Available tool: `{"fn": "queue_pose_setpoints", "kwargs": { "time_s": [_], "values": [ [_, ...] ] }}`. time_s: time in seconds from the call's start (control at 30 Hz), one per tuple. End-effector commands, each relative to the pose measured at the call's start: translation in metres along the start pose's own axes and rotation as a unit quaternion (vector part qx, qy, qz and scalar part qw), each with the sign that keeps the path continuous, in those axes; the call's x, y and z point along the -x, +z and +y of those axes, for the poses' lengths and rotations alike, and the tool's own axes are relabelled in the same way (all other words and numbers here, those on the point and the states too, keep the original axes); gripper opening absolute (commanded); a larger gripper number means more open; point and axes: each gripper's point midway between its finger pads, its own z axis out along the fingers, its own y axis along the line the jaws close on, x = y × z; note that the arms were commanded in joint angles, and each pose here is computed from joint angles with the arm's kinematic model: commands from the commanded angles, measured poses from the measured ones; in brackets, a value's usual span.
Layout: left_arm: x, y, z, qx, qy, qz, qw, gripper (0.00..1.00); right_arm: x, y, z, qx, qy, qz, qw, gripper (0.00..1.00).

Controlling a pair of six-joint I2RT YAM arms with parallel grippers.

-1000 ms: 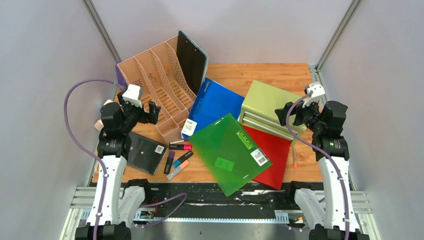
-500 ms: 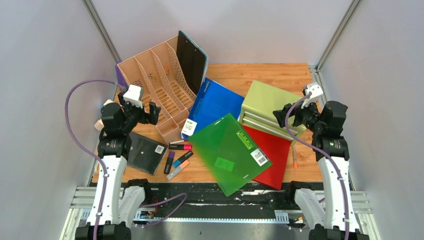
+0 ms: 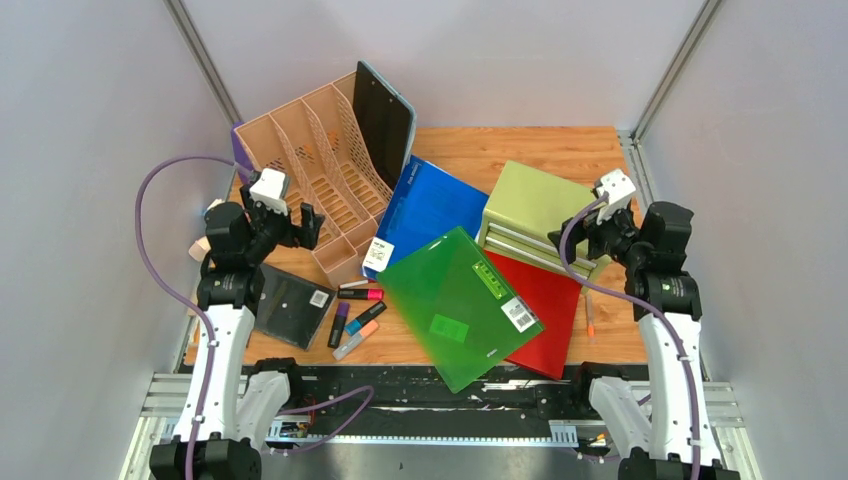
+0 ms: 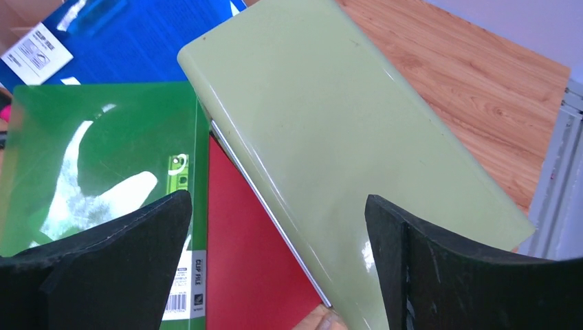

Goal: Organize the desk
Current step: Move the storage box to the center of the board.

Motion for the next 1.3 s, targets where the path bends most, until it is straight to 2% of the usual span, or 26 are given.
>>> {"fn": "queue_pose_setpoints", "kwargs": {
  "time_s": [0.0,0.17,0.37,0.63,0.83,1.03,1.13,1.27],
  "values": [
    [0.003,0.003,-0.002,-0.011,0.006,-0.006,1.0,1.0,-0.004,-0.015,-0.001,-0.01,-0.079,0.031,0.996,1.0],
    [0.003,0.003,-0.002,-0.01,0.007,-0.005,1.0,1.0,-0.029,-0.012,-0.004,-0.021,-0.114,0.072,0.991,1.0],
    [0.002,0.004,-0.003,-0.014,0.001,-0.005,1.0,1.0,-0.029,0.005,-0.004,-0.009,-0.177,0.087,0.98,1.0],
    [0.003,0.003,-0.004,-0.015,0.002,-0.007,1.0,1.0,-0.06,0.051,-0.015,-0.062,-0.325,0.178,0.927,1.0],
    [0.002,0.004,-0.005,-0.017,0.001,-0.006,1.0,1.0,-0.068,0.071,-0.037,-0.117,-0.337,0.199,0.913,0.97],
    [0.001,0.005,-0.006,-0.021,-0.001,-0.006,1.0,1.0,-0.077,0.08,-0.06,-0.153,-0.346,0.227,0.898,0.87],
    [0.001,0.005,-0.006,-0.022,-0.001,-0.006,1.0,1.0,-0.077,0.079,-0.08,-0.168,-0.338,0.231,0.897,0.82],
    [0.0,0.005,-0.007,-0.024,-0.001,-0.005,1.0,1.0,-0.077,0.078,-0.1,-0.172,-0.335,0.229,0.898,0.81]
  ]
}}
